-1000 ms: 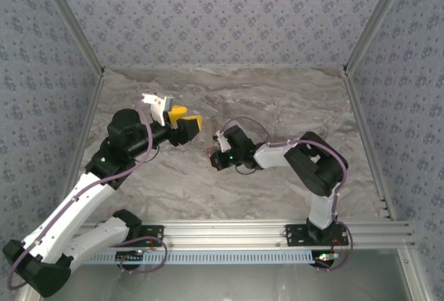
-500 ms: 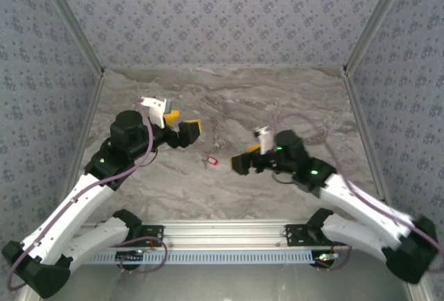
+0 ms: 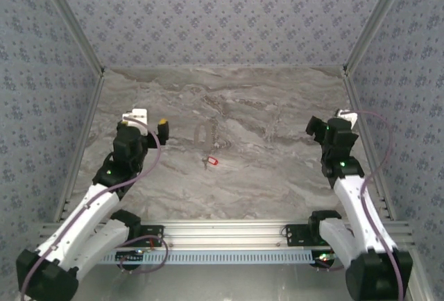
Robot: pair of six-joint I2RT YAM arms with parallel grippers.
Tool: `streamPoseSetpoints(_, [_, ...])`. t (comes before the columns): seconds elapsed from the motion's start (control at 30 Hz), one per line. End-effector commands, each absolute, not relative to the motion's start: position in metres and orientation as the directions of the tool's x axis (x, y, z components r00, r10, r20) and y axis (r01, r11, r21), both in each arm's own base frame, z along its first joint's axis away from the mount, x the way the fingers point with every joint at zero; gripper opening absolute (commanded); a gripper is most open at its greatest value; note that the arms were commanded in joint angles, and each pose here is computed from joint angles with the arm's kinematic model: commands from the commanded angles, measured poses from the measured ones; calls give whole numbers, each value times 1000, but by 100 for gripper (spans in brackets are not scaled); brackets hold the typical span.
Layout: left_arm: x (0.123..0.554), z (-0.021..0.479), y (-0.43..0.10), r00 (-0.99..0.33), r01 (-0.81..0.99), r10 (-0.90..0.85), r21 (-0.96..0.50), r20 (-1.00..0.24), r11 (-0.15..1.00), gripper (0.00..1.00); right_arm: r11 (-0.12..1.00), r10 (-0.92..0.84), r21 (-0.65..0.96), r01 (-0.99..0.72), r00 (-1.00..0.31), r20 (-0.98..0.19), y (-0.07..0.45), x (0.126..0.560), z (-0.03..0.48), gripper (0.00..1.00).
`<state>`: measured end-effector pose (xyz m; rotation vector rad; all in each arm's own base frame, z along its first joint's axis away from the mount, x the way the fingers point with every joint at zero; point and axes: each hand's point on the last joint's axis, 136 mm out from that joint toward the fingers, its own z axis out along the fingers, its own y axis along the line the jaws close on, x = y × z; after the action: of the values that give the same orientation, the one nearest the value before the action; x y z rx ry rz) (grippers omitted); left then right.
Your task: Put the keys on the keyring
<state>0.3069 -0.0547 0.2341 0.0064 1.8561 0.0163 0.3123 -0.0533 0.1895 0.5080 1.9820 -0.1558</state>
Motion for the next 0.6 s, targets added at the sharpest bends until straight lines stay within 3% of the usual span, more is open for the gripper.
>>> streamPoseSetpoints(0.0, [313, 230, -14, -198, -113, 6, 29, -980, 993, 98, 884, 220, 66, 463, -287, -933, -71, 330, 180, 100])
streamPoseSetpoints(0.13, [315, 189, 15, -193, -183, -38, -2, -980, 983, 98, 908, 146, 40, 417, -224, -964, -67, 339, 153, 100])
streamPoseSetpoints(0.27, [325, 164, 23, -174, -216, -38, 0, -984, 976, 98, 940, 100, 12, 341, -241, -965, -55, 350, 126, 100])
streamPoseSetpoints(0.57, [377, 109, 9, -271, -103, 23, 53, -962, 993, 98, 984, -20, -65, 165, -261, -965, -28, 380, 96, 100])
